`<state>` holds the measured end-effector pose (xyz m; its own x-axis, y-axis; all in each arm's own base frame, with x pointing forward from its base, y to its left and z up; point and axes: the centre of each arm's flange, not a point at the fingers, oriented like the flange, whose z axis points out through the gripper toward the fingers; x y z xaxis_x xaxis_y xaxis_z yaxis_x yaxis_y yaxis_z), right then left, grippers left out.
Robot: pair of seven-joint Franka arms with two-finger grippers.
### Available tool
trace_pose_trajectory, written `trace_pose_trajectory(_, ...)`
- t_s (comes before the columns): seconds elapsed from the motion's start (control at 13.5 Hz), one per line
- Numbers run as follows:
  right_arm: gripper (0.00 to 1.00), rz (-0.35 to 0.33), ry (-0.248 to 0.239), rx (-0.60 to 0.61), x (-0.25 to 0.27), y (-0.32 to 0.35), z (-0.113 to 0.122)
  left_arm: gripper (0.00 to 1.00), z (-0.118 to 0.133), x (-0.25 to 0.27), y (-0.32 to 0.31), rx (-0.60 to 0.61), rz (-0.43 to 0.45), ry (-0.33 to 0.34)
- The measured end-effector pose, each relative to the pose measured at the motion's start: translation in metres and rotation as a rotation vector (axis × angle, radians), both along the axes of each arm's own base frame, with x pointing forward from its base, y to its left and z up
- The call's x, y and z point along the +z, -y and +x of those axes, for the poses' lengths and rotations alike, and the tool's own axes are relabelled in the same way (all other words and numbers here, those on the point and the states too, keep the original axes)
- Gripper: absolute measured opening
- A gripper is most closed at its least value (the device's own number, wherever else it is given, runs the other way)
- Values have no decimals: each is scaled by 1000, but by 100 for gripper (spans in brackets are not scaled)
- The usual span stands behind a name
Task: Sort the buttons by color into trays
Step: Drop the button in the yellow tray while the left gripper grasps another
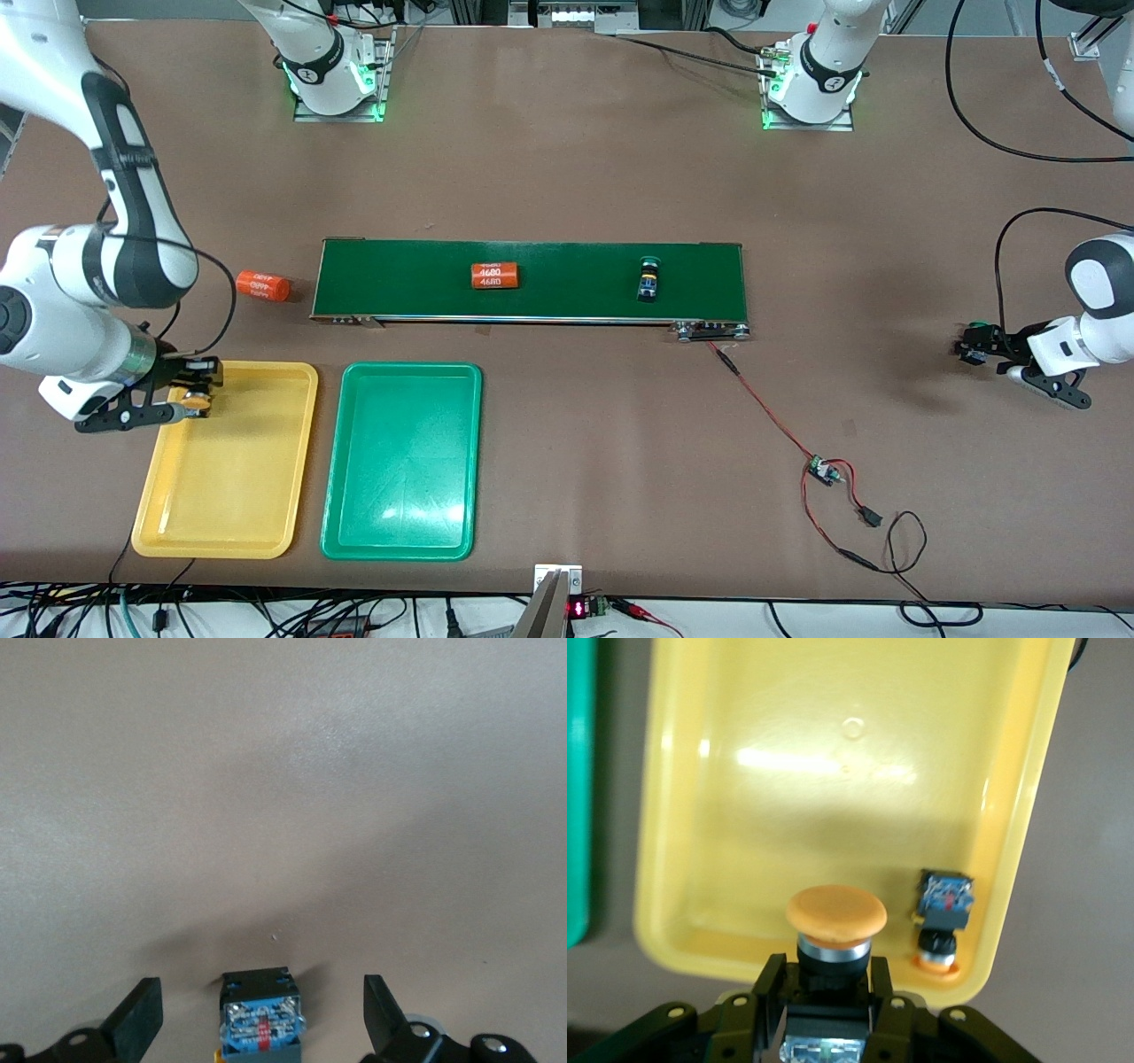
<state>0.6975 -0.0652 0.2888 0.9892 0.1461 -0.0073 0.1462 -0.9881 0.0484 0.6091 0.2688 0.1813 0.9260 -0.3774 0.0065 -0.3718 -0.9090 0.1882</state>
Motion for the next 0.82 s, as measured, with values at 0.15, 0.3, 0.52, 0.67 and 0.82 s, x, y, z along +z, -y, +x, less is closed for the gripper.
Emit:
trace_pose_trajectory(0.15, 42, 6, 3, -2, -19, 5, 6, 96, -4, -5, -3, -6, -2, 6)
trace_pose_trajectory(0.3, 42, 11, 1, -2, -27, 4, 10, 71, -5, -6, -5, -20, -3, 12)
trace_pose_trajectory(0.52, 42, 18, -4, 0, -42, 2, 12, 43, -6, -5, -9, -71, -2, 33)
trace_pose_trajectory(0.67, 42, 26, 3, 1, -58, 2, 13, 43, -7, -5, -12, -97, -3, 40)
trace_pose_trajectory(0.82, 42, 32, 6, 1, -72, 1, 13, 43, -7, -4, -12, -116, -4, 44)
